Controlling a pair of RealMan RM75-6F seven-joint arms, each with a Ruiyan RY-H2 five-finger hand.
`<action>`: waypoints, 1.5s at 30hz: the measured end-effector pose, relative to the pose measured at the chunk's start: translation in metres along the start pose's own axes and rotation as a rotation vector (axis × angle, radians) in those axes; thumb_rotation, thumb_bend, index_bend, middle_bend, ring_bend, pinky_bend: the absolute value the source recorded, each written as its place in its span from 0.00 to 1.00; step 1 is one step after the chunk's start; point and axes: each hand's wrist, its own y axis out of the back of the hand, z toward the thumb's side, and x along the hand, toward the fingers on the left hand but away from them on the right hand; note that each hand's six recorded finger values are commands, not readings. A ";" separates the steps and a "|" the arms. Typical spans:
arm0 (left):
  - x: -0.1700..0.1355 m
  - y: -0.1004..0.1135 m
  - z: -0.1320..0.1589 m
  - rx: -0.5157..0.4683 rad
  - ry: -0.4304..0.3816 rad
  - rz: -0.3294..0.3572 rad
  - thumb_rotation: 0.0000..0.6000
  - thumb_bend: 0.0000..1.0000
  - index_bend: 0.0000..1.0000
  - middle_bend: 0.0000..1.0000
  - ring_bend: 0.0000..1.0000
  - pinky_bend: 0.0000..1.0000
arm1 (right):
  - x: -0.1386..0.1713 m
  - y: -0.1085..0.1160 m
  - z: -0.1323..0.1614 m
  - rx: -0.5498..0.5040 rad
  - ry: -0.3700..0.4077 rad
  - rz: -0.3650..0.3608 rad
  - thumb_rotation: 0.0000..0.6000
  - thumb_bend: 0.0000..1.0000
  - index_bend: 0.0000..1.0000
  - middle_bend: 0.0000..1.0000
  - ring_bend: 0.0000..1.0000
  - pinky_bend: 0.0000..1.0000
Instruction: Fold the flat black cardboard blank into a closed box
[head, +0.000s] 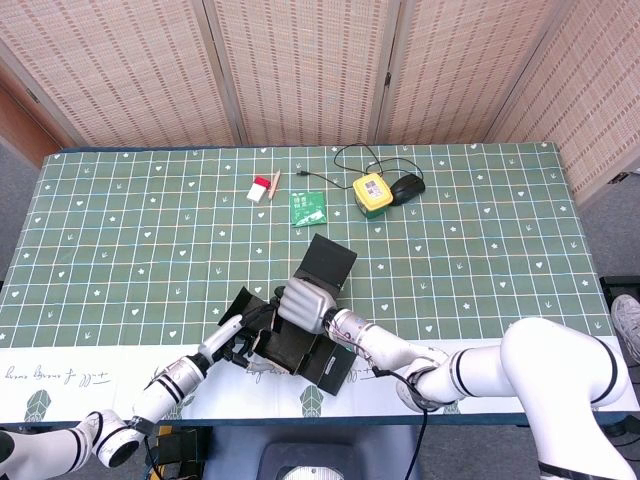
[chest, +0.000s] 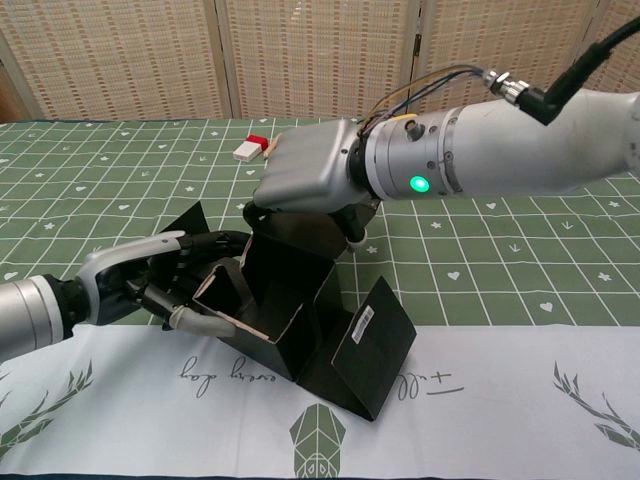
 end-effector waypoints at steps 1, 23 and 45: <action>0.000 0.000 0.000 -0.005 0.000 -0.001 1.00 0.04 0.16 0.11 0.69 0.81 | 0.000 0.000 0.000 0.003 0.000 -0.003 1.00 0.27 0.28 0.31 0.77 0.90; 0.008 -0.007 0.000 -0.055 -0.013 -0.015 1.00 0.04 0.08 0.09 0.65 0.81 | -0.004 -0.007 -0.004 0.102 0.039 -0.065 1.00 0.27 0.28 0.28 0.75 0.90; 0.009 -0.007 -0.001 -0.089 -0.014 -0.001 1.00 0.04 0.28 0.25 0.68 0.80 | -0.004 -0.008 -0.009 0.090 0.029 -0.120 1.00 0.27 0.14 0.16 0.69 0.89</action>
